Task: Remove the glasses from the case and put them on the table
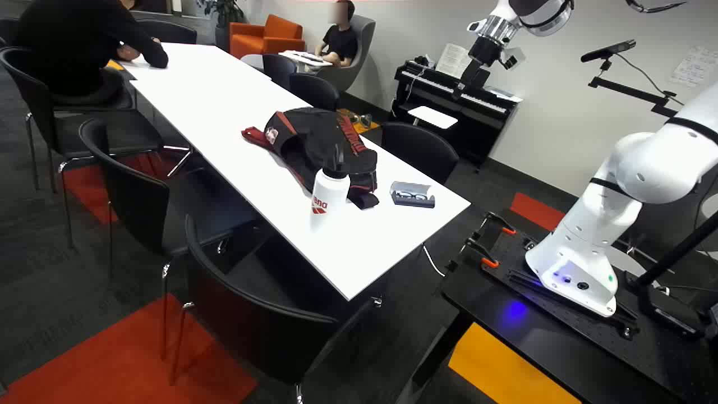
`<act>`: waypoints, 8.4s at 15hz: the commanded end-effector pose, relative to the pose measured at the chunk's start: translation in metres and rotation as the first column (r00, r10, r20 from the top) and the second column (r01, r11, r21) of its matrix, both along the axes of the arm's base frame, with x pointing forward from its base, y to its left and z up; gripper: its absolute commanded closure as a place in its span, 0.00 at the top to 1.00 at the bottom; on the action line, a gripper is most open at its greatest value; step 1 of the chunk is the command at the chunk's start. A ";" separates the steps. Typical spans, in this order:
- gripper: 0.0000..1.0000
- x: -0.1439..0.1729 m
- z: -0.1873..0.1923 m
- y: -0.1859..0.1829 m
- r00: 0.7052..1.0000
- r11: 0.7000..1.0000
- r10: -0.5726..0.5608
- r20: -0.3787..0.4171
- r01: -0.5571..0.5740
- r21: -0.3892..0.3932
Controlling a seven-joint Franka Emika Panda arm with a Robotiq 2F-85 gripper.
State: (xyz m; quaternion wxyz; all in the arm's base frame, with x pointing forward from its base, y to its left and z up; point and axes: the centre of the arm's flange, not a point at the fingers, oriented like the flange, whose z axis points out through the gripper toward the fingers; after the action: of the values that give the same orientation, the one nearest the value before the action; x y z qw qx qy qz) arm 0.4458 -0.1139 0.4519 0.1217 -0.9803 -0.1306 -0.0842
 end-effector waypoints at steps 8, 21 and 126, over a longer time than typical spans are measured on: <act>1.00 0.000 0.000 0.000 1.000 1.000 0.000 0.000 0.000 0.000; 1.00 0.020 -0.177 0.000 0.992 0.984 0.027 -0.121 -0.048 -0.173; 0.02 0.030 -0.371 0.184 0.482 0.507 0.785 -0.388 -0.861 -0.045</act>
State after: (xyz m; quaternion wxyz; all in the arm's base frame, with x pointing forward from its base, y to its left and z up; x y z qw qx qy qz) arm 0.4556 0.0656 0.1038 0.0519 -0.8103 -0.5697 0.1268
